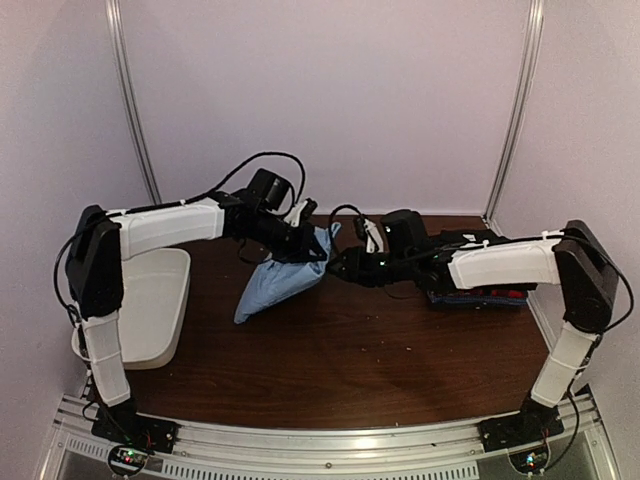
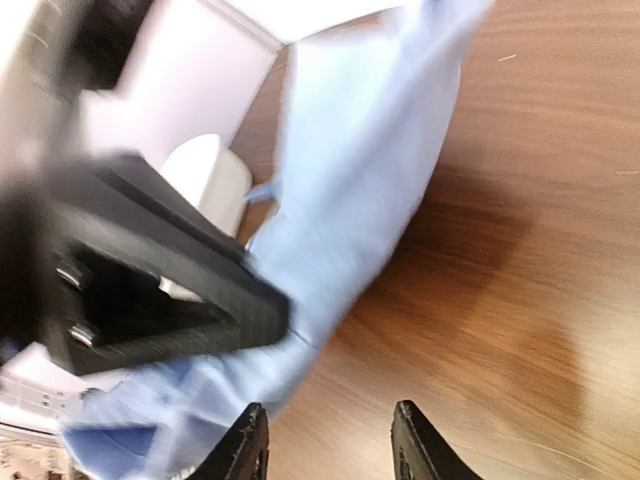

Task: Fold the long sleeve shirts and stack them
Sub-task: Turn over the square-folded shirt at the center of the board.

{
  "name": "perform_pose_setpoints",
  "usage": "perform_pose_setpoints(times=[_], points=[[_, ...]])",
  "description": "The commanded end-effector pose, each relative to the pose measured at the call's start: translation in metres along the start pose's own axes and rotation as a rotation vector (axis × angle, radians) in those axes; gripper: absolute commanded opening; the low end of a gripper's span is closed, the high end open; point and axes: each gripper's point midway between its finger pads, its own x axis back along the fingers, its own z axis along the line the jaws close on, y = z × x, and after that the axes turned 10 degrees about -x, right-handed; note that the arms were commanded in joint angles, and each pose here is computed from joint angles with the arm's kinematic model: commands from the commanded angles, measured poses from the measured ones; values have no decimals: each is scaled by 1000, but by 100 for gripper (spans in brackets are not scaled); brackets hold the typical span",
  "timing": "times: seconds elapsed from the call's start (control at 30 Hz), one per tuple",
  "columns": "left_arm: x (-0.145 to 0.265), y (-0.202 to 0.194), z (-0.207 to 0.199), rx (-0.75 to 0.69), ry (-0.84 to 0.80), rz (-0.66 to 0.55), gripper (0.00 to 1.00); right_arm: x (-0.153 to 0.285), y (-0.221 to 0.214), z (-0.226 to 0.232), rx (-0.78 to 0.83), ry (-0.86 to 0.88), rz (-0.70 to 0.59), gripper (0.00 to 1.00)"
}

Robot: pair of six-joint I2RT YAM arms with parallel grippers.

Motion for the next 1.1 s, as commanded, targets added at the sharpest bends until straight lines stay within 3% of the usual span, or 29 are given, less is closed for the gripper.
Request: perform_pose_setpoints(times=[0.0,0.13,0.23,0.43,0.73,0.87,1.07], points=[[-67,-4,-50,-24,-142,14,26,61,17,-80,14,-270,-84,46],[-86,2,-76,-53,-187,11,46,93,18,-99,9,-334,-111,51],[-75,11,-67,-56,-131,-21,51,90,12,-95,1,-304,-83,53],[-28,1,-2,17,24,-60,52,67,-1,-93,23,-306,-29,54],[36,-49,116,144,216,-50,51,40,-19,-110,19,-340,39,51],[42,-69,151,162,318,-5,50,27,-25,-118,16,-344,67,47],[37,-85,172,166,381,36,51,14,-37,-132,4,-356,117,44]])
